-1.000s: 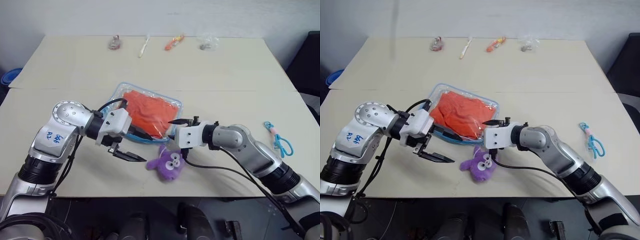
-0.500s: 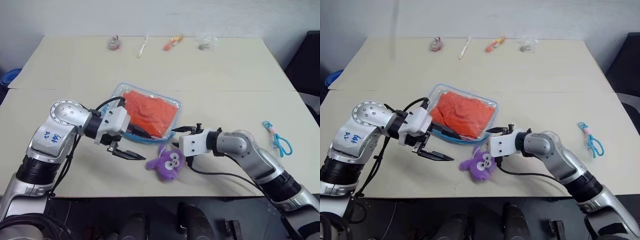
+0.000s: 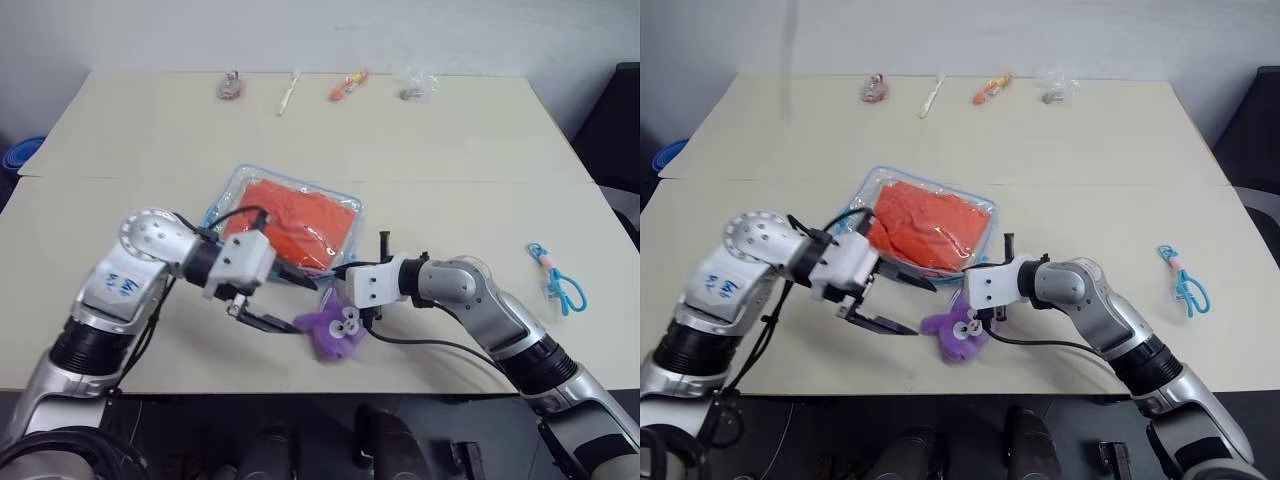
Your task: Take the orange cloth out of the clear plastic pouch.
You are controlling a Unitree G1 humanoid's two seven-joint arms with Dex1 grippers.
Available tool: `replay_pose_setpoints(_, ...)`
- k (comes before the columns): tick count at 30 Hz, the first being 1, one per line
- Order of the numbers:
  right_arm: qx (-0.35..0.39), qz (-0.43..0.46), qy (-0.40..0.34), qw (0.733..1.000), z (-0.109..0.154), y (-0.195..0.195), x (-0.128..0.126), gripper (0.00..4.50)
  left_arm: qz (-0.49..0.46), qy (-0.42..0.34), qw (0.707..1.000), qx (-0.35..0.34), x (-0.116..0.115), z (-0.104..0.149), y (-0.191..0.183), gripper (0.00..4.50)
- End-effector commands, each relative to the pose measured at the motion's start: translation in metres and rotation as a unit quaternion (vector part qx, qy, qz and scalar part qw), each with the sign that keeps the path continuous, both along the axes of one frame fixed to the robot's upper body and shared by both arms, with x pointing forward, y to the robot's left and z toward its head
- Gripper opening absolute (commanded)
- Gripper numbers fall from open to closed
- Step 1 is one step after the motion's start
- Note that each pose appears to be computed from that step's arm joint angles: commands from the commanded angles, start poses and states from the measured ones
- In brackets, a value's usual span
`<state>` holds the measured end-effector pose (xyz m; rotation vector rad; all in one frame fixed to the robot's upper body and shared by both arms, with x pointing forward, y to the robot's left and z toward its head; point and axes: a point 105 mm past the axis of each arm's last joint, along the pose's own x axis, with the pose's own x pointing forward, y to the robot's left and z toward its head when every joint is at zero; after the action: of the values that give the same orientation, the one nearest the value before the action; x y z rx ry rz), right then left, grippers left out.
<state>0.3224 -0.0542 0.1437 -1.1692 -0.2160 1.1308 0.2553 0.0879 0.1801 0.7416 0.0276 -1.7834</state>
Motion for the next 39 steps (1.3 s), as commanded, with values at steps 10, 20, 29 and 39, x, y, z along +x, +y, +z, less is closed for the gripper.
replay_pose_setpoints(10, 0.002, 0.0, -0.016, 1.0, 0.011, -0.005, 0.002, 0.01, -0.135, -0.213, 0.965, 0.067, 0.003, -0.049, -0.028, 3.34)
replay_pose_setpoints(20, 0.007, 0.001, -0.01, 1.0, 0.011, -0.004, 0.002, 0.0, -0.118, -0.259, 0.958, 0.046, 0.02, -0.047, -0.042, 2.95)
replay_pose_setpoints(29, 0.003, -0.003, -0.01, 1.0, 0.011, -0.006, 0.002, 0.0, -0.109, -0.247, 0.962, 0.041, 0.02, -0.044, -0.035, 0.32)
replay_pose_setpoints(39, 0.0, -0.008, -0.019, 1.0, 0.012, -0.008, 0.005, 0.0, -0.099, -0.241, 0.965, 0.021, 0.018, -0.034, -0.026, 0.01)
